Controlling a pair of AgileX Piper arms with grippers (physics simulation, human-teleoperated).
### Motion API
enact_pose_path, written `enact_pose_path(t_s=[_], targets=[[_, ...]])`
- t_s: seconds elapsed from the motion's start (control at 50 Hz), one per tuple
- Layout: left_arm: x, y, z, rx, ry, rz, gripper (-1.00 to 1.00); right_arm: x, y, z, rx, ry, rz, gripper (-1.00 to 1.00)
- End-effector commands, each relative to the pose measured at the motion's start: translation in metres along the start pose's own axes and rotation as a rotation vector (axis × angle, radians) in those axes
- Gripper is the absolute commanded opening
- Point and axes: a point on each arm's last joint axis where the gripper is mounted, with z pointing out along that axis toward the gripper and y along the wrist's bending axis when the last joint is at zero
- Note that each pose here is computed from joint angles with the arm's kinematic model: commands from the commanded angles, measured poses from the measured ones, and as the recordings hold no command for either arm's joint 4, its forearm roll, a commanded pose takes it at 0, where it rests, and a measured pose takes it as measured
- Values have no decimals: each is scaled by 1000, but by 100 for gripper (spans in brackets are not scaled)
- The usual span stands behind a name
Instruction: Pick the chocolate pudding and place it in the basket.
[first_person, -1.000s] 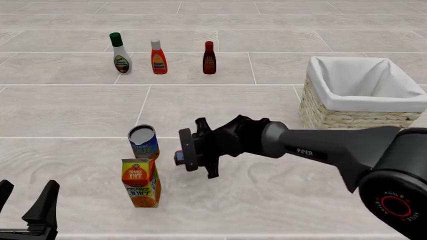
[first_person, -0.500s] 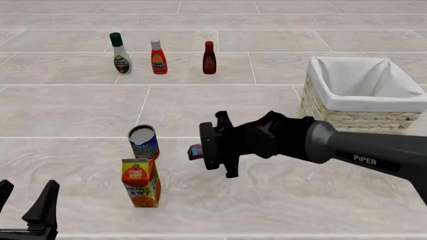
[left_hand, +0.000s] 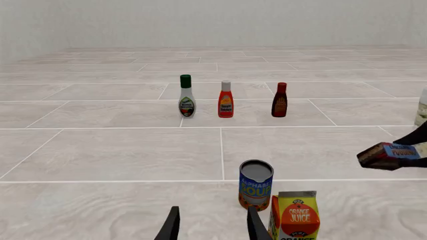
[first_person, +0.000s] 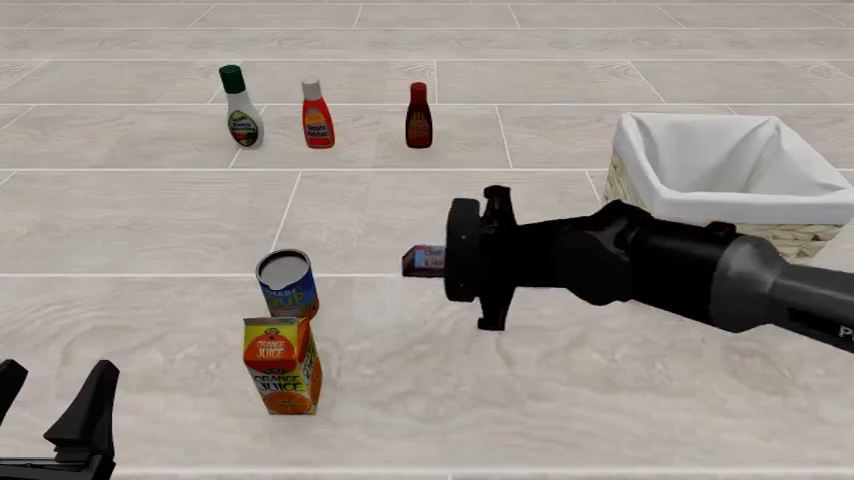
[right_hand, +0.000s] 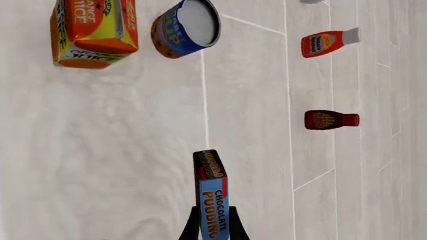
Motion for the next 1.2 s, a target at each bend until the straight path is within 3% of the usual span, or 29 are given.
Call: enact_pose_path(t_s=[0.02,0.32,0.52,0.56,0.94,1.2], targets=[[1,0,0,0,-2,-2,100,13,-21,-25,102,-4,136,-100],[1,0,0,0,-1,-2,100,9,-42,-75,233,-70,252,-100],[1,0,0,0,-1,-2,100,3,-49,-100,284,-113,286,-100],[1,0,0,0,-2,-2,100,2,-57,-109,308,-127,320,-100],[1,0,0,0,-2,-2,100,6,-84,-143,430,-170,440,-100],[1,0,0,0,-2,-2,100,20,-97,-150,490,-151,482,-100]])
